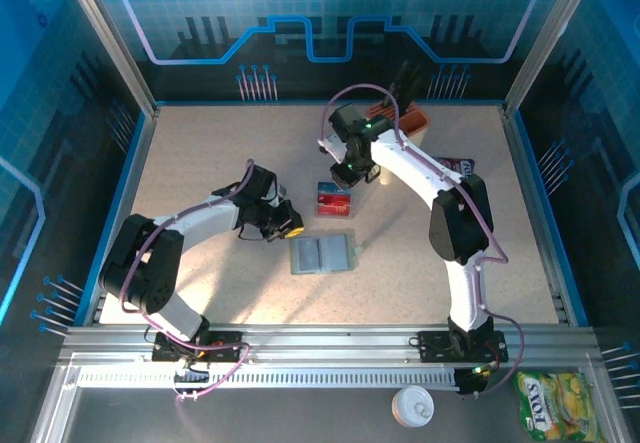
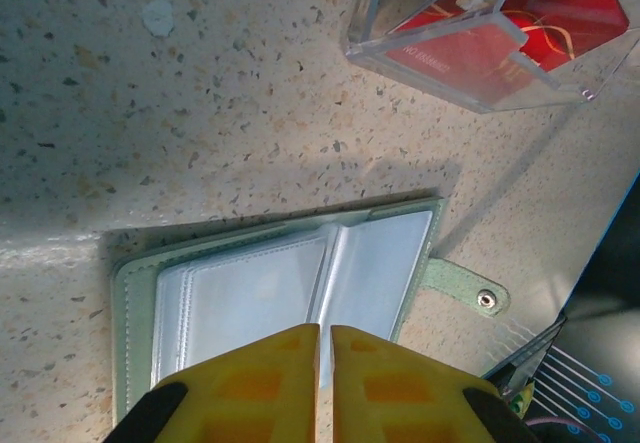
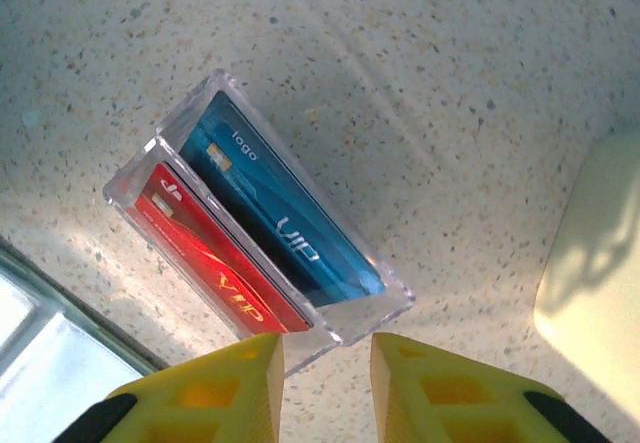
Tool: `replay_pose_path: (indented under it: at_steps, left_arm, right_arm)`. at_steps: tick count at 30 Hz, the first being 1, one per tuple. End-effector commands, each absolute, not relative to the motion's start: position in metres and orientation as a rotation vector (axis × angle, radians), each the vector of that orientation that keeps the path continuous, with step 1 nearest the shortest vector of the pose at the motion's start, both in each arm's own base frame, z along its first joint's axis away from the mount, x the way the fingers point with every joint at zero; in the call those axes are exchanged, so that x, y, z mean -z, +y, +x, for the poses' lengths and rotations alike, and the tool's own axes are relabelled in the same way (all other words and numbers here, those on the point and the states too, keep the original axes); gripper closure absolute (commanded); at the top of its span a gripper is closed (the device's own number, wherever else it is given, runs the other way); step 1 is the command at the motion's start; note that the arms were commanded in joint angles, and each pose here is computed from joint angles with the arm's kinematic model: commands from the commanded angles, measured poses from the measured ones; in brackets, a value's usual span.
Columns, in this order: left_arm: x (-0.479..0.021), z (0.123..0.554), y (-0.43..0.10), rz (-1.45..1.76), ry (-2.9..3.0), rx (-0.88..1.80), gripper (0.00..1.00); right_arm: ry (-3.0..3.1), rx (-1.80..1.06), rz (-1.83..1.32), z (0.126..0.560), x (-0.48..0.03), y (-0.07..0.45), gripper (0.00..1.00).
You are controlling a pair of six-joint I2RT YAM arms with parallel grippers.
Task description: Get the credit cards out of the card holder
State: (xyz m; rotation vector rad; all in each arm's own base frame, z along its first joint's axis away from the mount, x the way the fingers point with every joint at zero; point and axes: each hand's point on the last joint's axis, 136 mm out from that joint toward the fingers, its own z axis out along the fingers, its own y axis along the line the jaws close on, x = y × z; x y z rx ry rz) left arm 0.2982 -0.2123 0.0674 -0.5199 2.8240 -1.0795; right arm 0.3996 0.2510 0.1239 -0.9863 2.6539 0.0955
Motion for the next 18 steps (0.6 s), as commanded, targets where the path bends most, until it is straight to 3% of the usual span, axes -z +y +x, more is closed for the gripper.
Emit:
replay_pose_path:
  at_steps: [1, 10, 18]
  left_arm:
    - [-0.069, 0.301, -0.213, -0.534, 2.808, 1.108, 0.88]
    - [-0.071, 0.304, -0.215, -0.54, 2.791, 1.13, 0.88]
    - [-0.066, 0.294, -0.212, -0.565, 2.796, 1.134, 0.88]
  right_arm:
    - [2.694, -0.149, -0.712, 0.393, -0.135, 0.26, 0.69]
    - [2.76, -0.337, -0.433, 0.355, -0.129, 0.282, 0.69]
    - [2.769, -0.453, -0.388, 0.327, -0.118, 0.299, 0.69]
